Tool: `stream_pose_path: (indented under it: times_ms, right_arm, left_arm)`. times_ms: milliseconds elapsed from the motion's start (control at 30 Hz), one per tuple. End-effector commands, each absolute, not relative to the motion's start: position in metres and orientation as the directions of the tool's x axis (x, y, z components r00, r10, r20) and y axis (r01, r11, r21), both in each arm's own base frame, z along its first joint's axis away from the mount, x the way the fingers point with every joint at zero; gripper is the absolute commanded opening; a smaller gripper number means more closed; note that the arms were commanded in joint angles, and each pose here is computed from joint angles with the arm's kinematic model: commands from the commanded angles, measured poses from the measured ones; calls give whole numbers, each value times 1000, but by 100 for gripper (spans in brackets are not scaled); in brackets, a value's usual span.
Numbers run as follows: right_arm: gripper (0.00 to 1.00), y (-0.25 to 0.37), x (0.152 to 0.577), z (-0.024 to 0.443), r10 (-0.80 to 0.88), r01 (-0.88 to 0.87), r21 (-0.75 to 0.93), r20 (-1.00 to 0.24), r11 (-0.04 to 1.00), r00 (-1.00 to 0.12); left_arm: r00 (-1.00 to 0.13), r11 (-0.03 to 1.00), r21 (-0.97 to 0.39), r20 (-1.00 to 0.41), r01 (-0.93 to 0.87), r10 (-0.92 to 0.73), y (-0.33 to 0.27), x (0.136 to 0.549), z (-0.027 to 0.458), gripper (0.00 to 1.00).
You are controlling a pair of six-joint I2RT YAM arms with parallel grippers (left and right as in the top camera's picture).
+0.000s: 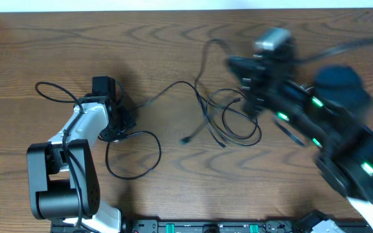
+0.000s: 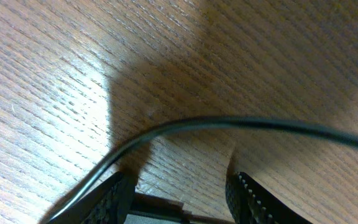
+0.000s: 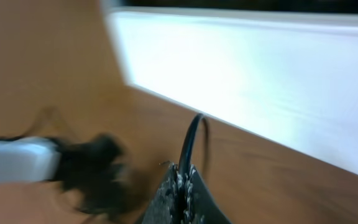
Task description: Untangle cables
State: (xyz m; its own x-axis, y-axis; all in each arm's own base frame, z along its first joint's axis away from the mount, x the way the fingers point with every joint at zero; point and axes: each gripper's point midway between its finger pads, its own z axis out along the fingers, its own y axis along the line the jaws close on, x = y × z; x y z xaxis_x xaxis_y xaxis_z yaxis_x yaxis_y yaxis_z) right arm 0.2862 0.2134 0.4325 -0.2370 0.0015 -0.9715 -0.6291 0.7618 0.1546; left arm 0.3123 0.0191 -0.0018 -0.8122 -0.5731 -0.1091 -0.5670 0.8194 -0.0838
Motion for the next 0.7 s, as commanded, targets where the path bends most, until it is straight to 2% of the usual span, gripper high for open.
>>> stream_pose_path:
  times_ms: [0,167,400,600,667]
  right_arm:
    - [1,125,295,442,91,-239,141,-974,961,-208]
    - [1,60,273,405,154,57,143,-934,988,-324]
    - [1,26,264,352,191,243,76,-846,967,-497]
    - [1,47,274,303,157,189,36,-720,981,-676]
    - [1,58,280,275,127,165,0,-634,986,-762]
  left_arm:
    - [-805,811,-71,-100,-580,-585,22,310,-5,53]
    - [-805,811,-71,-100,-580,-584,22,310,-5,53]
    - [-803,811,-44,-116,-583,-584,27,310,-5,53]
    - [-796,804,-9,-135,-594,-589,34,308,-5,53]
    - [-797,804,-6,-136,-594,-589,34,308,-5,53]
